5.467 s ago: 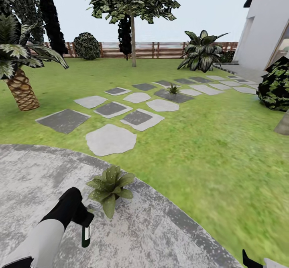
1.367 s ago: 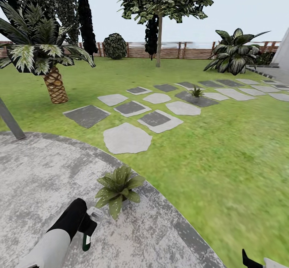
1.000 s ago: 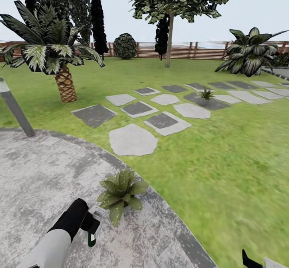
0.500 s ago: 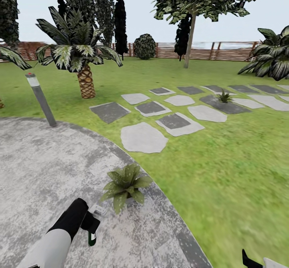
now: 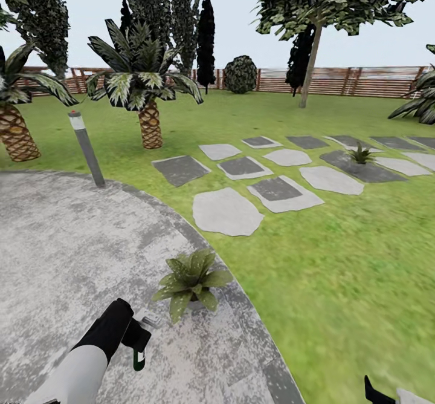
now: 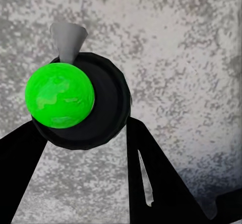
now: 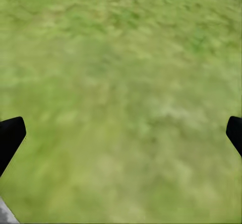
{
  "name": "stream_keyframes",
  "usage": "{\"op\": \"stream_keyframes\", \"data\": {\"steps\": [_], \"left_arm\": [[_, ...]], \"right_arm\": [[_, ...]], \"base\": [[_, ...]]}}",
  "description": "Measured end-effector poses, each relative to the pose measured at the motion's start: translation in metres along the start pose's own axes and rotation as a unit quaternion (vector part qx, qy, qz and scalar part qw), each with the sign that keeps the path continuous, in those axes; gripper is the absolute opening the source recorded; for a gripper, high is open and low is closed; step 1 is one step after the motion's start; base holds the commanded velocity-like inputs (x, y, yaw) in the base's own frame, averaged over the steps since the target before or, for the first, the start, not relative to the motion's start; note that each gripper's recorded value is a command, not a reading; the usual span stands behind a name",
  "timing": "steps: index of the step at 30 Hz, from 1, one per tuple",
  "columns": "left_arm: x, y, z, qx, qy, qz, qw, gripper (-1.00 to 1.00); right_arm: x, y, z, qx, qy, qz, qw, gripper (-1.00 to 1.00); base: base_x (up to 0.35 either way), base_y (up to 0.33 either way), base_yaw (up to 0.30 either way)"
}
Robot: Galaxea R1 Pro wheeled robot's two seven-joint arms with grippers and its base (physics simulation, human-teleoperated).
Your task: Pick up the pesticide atomizer in the garden and spray insectifuge to fully cover both potted plants in the garden.
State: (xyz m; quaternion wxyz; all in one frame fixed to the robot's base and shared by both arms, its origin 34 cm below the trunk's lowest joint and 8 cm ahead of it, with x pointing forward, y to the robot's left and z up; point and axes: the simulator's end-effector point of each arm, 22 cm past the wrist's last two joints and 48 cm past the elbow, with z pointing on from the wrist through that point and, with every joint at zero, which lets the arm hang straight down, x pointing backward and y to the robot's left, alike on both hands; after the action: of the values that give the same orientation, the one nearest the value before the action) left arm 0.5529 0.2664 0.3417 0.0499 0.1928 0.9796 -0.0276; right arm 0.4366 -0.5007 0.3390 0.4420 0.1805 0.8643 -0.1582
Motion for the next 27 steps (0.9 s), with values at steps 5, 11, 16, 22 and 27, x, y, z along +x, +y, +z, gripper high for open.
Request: {"op": "stream_keyframes", "data": {"steps": [5,11,16,22,27], "left_arm": [[-0.0009,0.0002,-0.0013,-0.001,-0.001,0.0,1.0,-1.0],[-0.0011,0.0003,-0.0014,-0.001,-0.002,0.0,1.0,-1.0],[-0.0012,0.0004,-0.0015,-0.001,-0.002,0.0,1.0,-1.0],[-0.0027,0.0011,-0.0038,-0.002,-0.005,0.0,1.0,-1.0],[-0.005,0.0019,-0.0072,-0.004,-0.008,0.0,1.0,-1.0]], "right_arm": [[-0.0015,-0.001,-0.0002,0.001,-0.002,0.001,1.0,1.0],[-0.003,-0.0031,0.0,0.003,-0.003,0.001,1.0,1.0],[-0.0026,-0.0028,0.0,0.003,-0.003,0.001,1.0,1.0],[-0.0042,-0.0015,0.0,0.001,-0.005,0.002,1.0,1.0],[-0.0069,-0.0011,-0.0002,0.001,-0.008,0.003,1.0,1.0]], "base": [[0.149,-0.243,0.072],[0.145,-0.244,0.002],[0.141,-0.245,0.0],[0.127,-0.245,0.0],[0.087,-0.238,0.0]]}}
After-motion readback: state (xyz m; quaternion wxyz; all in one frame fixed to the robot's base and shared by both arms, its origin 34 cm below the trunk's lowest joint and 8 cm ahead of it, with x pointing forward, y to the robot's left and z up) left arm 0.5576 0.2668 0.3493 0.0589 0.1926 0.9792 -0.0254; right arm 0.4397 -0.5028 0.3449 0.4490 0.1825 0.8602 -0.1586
